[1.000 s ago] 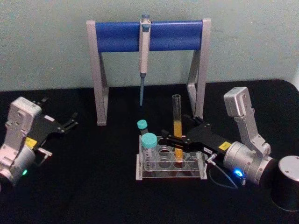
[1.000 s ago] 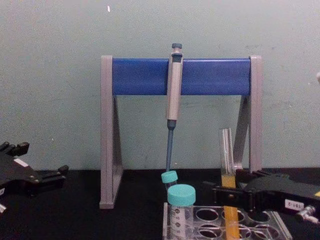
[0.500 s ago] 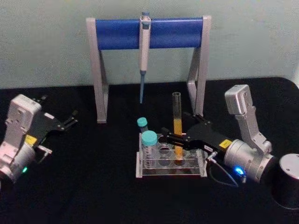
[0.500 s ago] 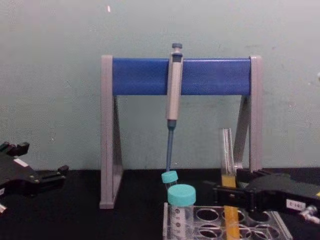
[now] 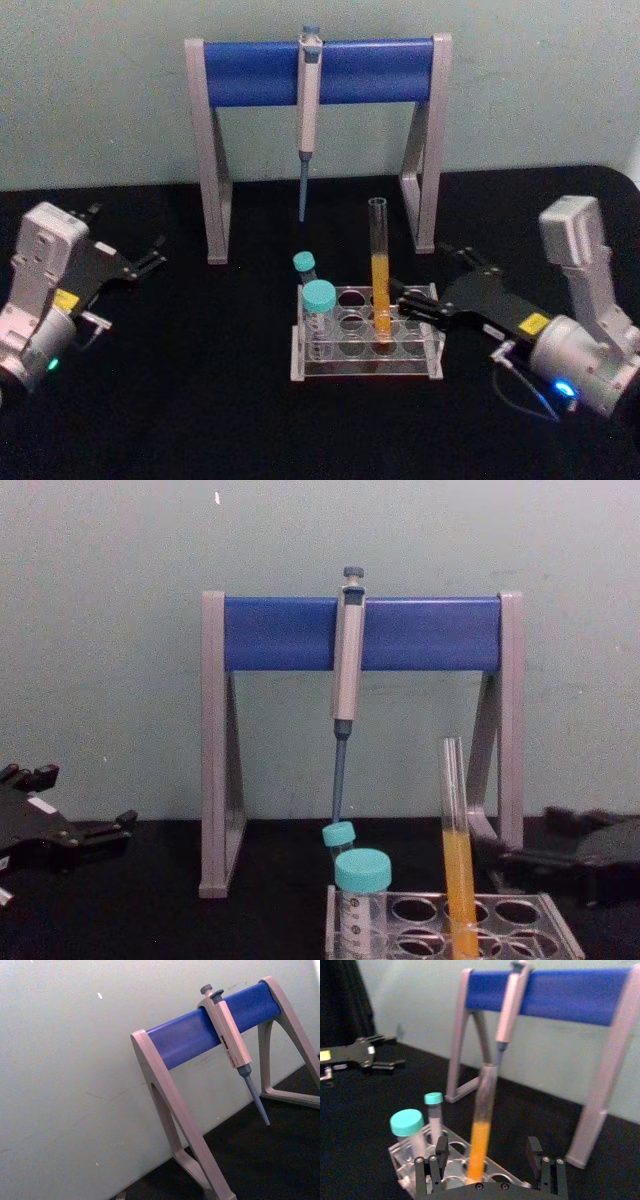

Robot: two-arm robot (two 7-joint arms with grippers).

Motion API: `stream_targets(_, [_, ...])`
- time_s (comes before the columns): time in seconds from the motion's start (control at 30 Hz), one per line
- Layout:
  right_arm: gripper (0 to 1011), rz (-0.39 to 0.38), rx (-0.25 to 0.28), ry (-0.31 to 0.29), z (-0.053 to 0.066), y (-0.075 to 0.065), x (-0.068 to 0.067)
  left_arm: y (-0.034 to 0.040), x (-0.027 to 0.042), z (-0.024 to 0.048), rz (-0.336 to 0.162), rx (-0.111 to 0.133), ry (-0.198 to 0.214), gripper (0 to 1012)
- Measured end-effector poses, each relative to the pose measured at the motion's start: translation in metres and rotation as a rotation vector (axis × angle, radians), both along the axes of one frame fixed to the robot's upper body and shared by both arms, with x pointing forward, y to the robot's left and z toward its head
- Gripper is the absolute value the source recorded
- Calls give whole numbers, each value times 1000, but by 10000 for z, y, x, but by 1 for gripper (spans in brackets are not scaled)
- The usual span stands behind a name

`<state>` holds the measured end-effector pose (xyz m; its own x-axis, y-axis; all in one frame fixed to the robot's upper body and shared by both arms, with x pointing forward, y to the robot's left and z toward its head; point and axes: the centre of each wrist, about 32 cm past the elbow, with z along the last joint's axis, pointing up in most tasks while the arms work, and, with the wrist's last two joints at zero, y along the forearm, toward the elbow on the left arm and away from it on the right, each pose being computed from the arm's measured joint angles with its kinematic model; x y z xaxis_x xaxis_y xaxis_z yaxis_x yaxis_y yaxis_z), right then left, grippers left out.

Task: Pick up the test tube from the test tube rack, shake it, then place it back into the test tube rack.

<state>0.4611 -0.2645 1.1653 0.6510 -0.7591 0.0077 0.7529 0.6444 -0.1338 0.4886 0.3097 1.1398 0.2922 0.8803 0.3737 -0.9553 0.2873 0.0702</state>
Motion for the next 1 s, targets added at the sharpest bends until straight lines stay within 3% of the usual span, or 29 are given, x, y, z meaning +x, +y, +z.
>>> stream_targets(0.23, [1000, -167, -5, -77, -48, -118, -208, 0, 0, 0, 0, 0, 0, 1001])
stream_targets(0.47, [1000, -321, -56, -100, -226, -157, -298, 0, 0, 0, 0, 0, 0, 1001])
stream_targets(0.73, [1000, -373, -90, -50, -440, -167, -282, 0, 0, 0, 0, 0, 0, 1001])
stream_targets(1.0, [1000, -365, -94, 2, -572, -141, -217, 0, 0, 0, 0, 0, 0, 1001])
